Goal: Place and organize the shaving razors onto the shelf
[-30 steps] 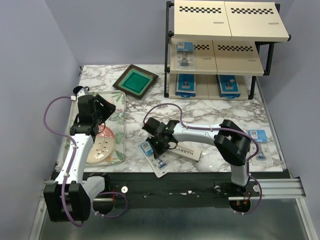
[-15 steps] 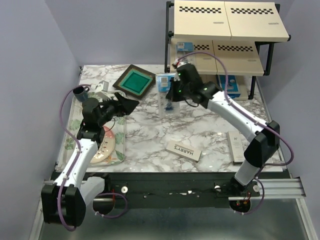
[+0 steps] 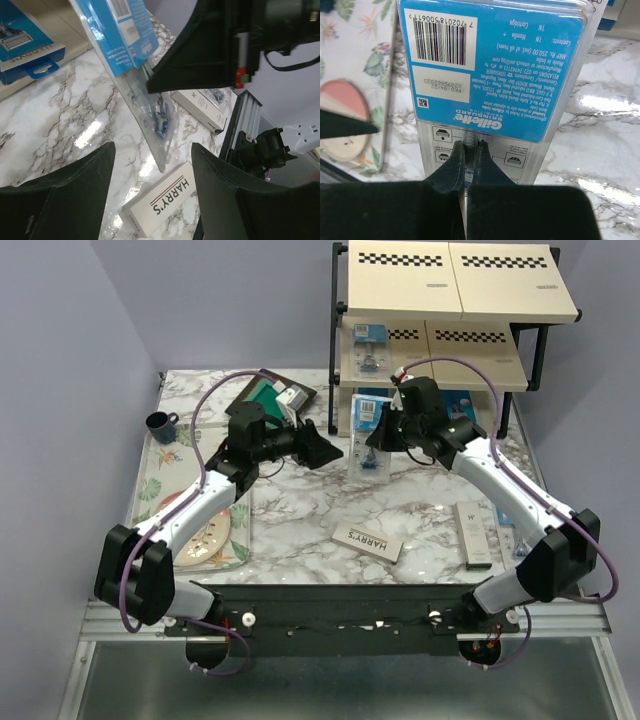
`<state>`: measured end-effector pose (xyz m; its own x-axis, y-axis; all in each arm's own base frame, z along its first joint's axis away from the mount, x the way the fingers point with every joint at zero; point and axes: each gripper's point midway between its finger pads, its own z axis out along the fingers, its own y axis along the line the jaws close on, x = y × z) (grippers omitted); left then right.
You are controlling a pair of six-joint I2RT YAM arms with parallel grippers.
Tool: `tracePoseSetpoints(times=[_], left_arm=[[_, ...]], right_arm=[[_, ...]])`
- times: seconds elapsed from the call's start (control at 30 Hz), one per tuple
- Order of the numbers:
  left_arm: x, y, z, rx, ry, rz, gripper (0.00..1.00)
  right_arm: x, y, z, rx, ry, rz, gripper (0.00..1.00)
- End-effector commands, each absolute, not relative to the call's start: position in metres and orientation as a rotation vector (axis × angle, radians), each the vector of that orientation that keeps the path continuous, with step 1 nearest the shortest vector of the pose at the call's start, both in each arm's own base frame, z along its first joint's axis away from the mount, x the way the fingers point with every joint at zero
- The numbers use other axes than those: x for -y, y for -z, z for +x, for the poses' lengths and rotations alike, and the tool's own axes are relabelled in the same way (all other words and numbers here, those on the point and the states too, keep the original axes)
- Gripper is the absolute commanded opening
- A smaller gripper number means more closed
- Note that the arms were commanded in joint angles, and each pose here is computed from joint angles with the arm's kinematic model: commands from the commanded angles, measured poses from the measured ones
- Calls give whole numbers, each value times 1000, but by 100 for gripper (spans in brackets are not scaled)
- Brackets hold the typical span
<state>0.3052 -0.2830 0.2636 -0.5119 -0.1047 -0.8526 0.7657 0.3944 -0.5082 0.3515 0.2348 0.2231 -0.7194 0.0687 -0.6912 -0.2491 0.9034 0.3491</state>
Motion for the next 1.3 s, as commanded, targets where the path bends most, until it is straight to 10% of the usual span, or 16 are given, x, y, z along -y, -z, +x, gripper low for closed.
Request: tracePoseSetpoints(times=[0.0, 0.27, 0.63, 0.7, 0.83, 1.27], left_arm=[[304, -260, 317, -1778, 1196, 584, 70], [339, -245, 309, -1806, 1277, 621, 66], [361, -241, 308, -1817, 1420, 585, 16], [363, -244, 303, -1796, 1456, 610, 5], [357, -253, 301, -1738, 1520, 597, 0], [337, -302, 294, -1679, 1790, 492, 0]], right_arm=[[-240, -251, 337, -2229, -679, -138, 1], [-231, -246, 322, -2220, -687, -169, 1], [-230, -228, 300, -2248, -731, -275, 1], [-224, -229, 299, -2243, -724, -295, 14], [-212, -240, 288, -2191, -802, -418, 72], [-212, -224, 213, -1997, -1570, -717, 88]])
